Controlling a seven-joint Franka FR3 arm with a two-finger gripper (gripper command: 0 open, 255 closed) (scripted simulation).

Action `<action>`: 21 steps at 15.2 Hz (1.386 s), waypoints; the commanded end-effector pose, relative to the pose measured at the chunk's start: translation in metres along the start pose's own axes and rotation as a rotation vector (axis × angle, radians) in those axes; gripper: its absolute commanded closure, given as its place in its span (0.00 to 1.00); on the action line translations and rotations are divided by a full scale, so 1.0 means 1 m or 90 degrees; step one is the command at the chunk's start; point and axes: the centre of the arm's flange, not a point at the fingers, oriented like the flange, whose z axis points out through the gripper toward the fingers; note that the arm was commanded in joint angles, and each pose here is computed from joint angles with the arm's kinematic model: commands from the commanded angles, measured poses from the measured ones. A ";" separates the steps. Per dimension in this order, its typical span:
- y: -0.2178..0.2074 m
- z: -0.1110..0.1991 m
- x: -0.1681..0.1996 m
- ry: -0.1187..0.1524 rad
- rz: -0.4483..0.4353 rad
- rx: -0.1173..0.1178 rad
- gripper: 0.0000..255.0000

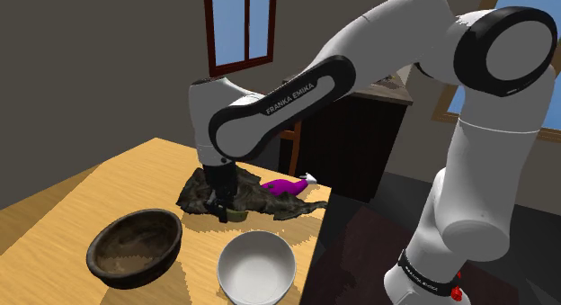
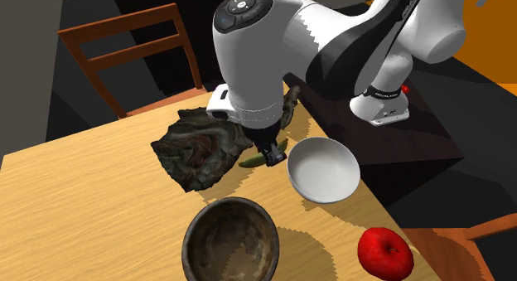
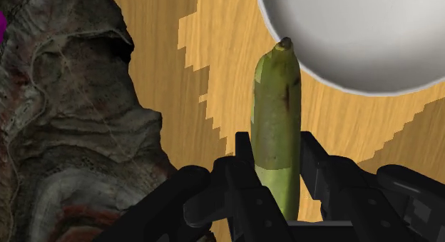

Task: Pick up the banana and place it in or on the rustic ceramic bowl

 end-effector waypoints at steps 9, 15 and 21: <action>-0.002 -0.052 -0.006 0.000 0.000 0.000 1.00; -0.011 -0.075 0.002 0.000 0.000 0.000 1.00; -0.061 -0.078 0.064 0.000 0.000 0.000 1.00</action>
